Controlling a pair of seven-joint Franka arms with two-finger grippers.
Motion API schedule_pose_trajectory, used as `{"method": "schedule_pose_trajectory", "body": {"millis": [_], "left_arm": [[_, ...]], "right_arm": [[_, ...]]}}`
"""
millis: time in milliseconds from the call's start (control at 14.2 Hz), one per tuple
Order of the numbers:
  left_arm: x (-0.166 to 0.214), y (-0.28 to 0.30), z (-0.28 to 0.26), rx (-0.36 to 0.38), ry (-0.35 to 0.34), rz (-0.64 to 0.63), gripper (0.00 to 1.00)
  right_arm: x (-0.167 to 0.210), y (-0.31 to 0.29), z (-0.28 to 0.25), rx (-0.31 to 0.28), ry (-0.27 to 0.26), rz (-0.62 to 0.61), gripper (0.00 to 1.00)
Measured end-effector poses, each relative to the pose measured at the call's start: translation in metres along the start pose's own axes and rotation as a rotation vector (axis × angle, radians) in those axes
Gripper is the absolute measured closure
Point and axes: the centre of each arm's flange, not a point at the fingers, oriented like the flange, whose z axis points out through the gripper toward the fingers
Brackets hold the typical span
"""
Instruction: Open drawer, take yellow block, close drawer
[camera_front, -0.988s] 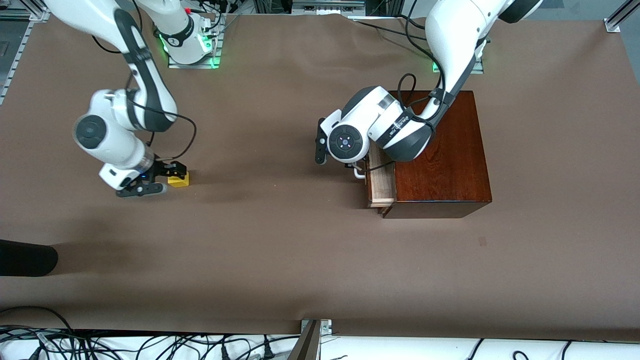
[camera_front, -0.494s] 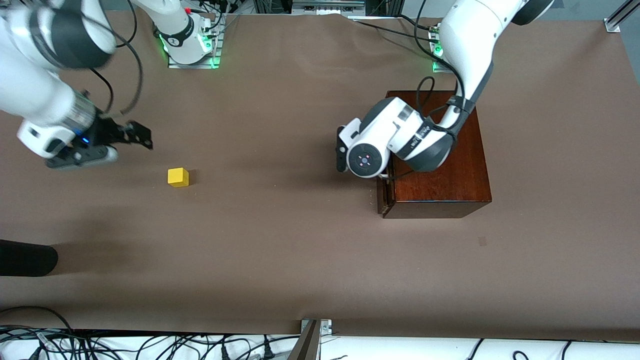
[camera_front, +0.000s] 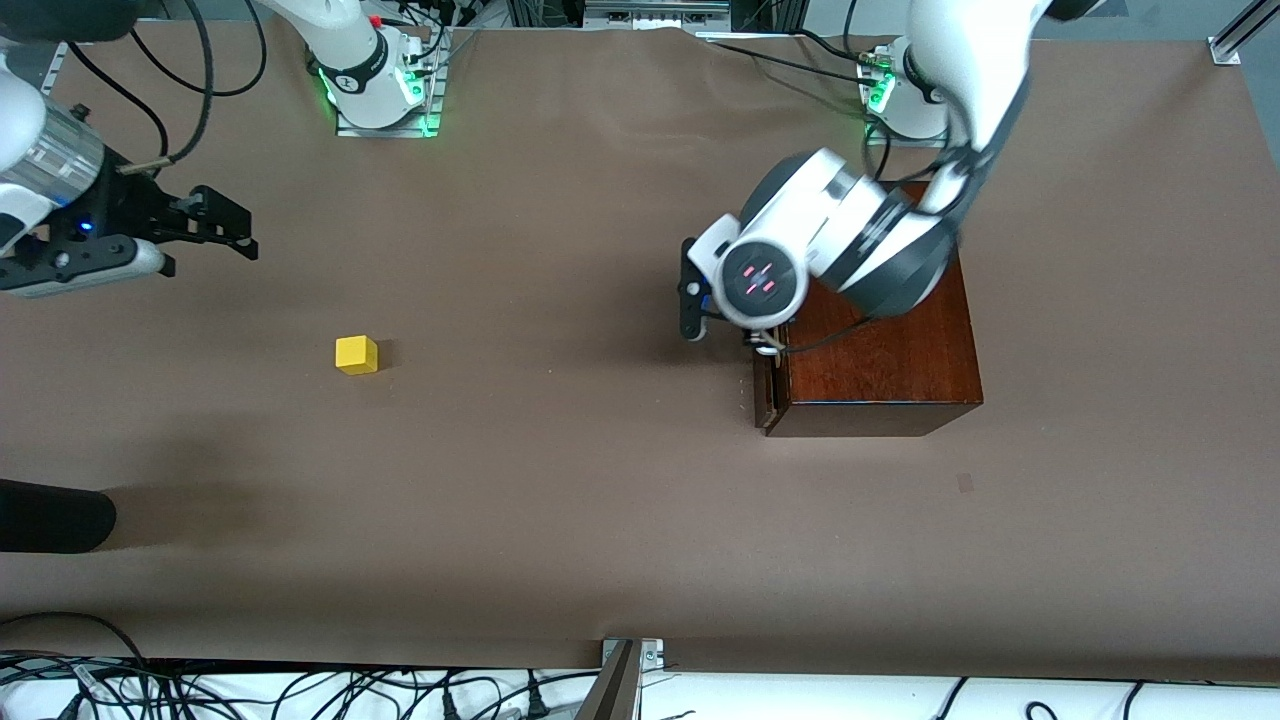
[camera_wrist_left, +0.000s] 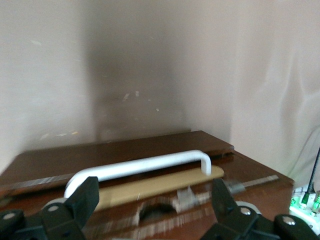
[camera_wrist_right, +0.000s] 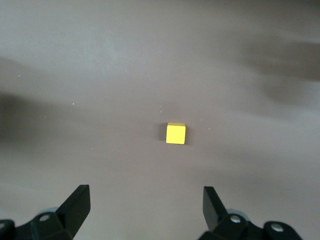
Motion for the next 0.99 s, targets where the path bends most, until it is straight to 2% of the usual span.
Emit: {"method": "schedule_pose_trajectory", "body": {"millis": [212, 353, 706, 847, 988], "left_arm": [[-0.079, -0.005, -0.070, 0.091, 0.075, -0.092, 0.00], [-0.133, -0.015, -0.102, 0.152, 0.096, -0.151, 0.00], [-0.256, -0.050, -0.125, 0.229, 0.130, -0.351, 0.00], [-0.290, -0.051, -0.131, 0.256, 0.136, -0.473, 0.00], [-0.306, -0.038, -0.140, 0.281, 0.158, -0.658, 0.00]], "right_arm": [[-0.001, 0.005, -0.017, -0.018, 0.012, 0.006, 0.00], [-0.001, 0.009, -0.016, -0.046, 0.005, 0.007, 0.00], [0.001, 0.008, -0.014, -0.058, -0.001, 0.004, 0.00], [0.001, 0.008, -0.014, -0.058, -0.001, 0.004, 0.00], [0.001, 0.009, -0.014, -0.058, -0.002, 0.005, 0.00]]}}
